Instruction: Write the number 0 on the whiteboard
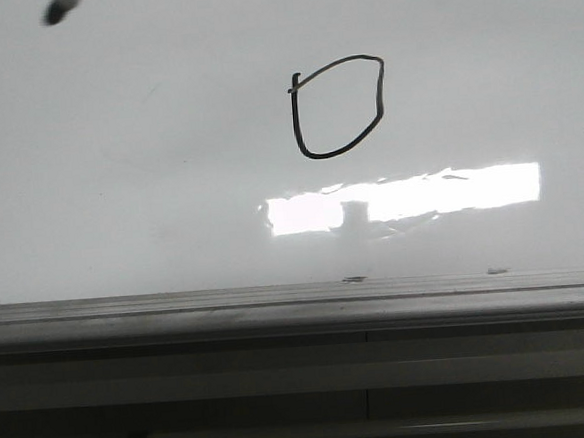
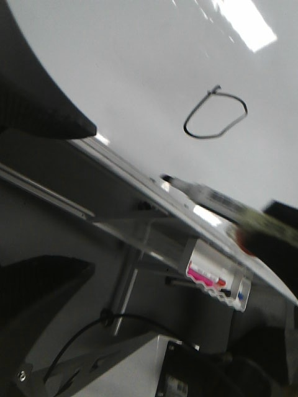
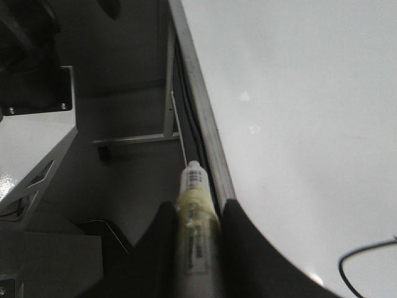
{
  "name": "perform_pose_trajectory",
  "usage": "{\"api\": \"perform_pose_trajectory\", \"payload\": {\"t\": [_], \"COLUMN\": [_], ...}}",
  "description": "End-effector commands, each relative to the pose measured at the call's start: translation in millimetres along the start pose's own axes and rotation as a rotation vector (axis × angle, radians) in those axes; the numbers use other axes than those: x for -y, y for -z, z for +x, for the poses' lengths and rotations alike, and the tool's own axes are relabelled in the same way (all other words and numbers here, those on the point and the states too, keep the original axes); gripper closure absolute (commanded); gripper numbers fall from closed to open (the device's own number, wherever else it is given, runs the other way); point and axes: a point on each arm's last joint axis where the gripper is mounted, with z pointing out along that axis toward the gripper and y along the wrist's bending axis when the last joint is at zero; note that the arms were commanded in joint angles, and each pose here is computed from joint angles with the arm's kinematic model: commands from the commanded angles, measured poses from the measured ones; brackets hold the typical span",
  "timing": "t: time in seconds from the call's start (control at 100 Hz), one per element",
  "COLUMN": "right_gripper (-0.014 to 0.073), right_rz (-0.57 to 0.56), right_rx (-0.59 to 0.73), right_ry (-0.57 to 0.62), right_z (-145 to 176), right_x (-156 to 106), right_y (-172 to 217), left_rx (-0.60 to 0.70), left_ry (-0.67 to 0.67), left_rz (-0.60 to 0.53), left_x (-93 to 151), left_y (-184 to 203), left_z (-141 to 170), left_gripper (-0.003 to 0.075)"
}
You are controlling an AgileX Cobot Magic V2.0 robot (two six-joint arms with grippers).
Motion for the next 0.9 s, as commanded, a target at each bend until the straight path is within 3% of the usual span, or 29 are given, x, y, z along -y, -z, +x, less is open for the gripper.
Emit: {"api": "perform_pose_trajectory", "payload": {"t": [0.0,0.22,0.52,0.68,0.8,0.89], "right_gripper": [0.0645,0.0645,0.0645,0.0645,0.0645,0.0645], "right_rz": [0.018,-0.054,-0.155,-0.171,-0.178,-0.176], "right_rx": [0.114,0.139,0.197,0.183,0.176,0.178], "right_ry": [0.040,0.033,0.047,0.048,0.050,0.049], "right_z": [-22.7,-39.6,-45.6,-44.2,-43.6,-43.8], "right_x": [-1.3,-7.5,-17.5,-19.0,-19.6,-19.4], "right_y": [-0.1,-6.6,-4.1,-4.1,-4.1,-4.1], "left_rx": [0.044,-0.069,-0.099,-0.045,-0.024,-0.022], "left_ry": [-0.038,-0.040,-0.062,-0.060,-0.059,-0.059], "left_rz": [0.074,0.156,0.166,0.129,0.114,0.113], "left_x": [1.0,-1.5,-6.5,-9.7,-11.0,-11.0], "left_y": [-4.8,-23.8,-38.8,-39.7,-39.9,-39.9], "left_z": [-25.6,-37.7,-43.6,-48.6,-50.6,-50.7], "left_gripper": [0.0335,0.0335,0.0335,0.0341,0.0423,0.0540]}}
